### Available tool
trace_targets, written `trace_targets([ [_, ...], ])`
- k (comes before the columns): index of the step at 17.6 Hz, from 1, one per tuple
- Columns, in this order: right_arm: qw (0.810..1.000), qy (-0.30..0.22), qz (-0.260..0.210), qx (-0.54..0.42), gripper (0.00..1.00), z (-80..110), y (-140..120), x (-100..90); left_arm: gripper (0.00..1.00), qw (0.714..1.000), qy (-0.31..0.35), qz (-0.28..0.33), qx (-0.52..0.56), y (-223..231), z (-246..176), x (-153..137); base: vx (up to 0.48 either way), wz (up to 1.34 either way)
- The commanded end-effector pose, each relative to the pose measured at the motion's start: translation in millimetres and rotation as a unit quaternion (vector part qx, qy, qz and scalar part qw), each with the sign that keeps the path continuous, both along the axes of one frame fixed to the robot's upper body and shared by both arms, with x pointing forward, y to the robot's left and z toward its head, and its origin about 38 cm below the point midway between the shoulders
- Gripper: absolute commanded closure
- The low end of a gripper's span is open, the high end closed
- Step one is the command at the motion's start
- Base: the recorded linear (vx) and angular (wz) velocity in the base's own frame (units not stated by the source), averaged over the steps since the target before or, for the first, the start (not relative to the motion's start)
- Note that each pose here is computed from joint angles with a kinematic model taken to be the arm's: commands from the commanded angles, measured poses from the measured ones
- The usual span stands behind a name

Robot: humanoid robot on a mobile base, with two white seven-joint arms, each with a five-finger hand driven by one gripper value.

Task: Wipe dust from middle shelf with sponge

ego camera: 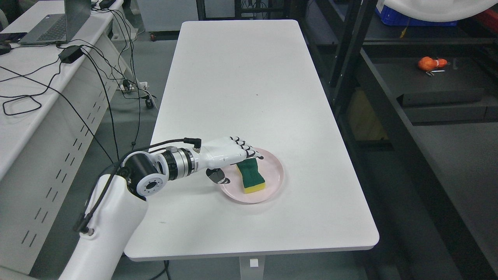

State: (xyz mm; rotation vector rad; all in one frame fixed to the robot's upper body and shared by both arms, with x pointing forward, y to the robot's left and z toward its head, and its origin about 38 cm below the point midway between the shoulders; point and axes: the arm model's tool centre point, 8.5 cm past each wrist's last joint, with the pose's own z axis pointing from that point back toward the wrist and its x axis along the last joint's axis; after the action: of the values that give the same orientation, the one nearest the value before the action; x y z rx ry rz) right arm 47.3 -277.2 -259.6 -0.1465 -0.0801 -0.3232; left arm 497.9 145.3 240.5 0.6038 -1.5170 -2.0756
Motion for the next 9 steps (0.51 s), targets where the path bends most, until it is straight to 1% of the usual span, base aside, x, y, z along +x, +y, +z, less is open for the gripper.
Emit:
trace_targets([
  [1, 1.0, 0.026, -0.002, 0.002, 0.0, 0.8, -10.0, -1.4, 0.12, 1.0, 0.006, 0.027, 0.001, 20.0, 2.3, 11.7, 0.032, 0.0],
  [4, 1.0, 0.026, -0.002, 0.001, 0.0, 0.8, -10.1, -1.3, 0.16, 0.999, 0.032, 0.03, -0.007, 11.6, -9.4, 19.9, 0.025, 0.0],
  [6, 1.0, 0.025, -0.002, 0.001, 0.0, 0.8, -10.1, -1.3, 0.17, 0.999, 0.038, 0.025, -0.01, 1.6, -9.1, 24.1, 0.013, -0.02],
  [9, 1.0, 0.025, -0.002, 0.001, 0.0, 0.8, -10.1, -1.3, 0.17, 0.999, 0.042, 0.012, -0.001, -20.0, -16.0, 22.3, 0.004, -0.01],
])
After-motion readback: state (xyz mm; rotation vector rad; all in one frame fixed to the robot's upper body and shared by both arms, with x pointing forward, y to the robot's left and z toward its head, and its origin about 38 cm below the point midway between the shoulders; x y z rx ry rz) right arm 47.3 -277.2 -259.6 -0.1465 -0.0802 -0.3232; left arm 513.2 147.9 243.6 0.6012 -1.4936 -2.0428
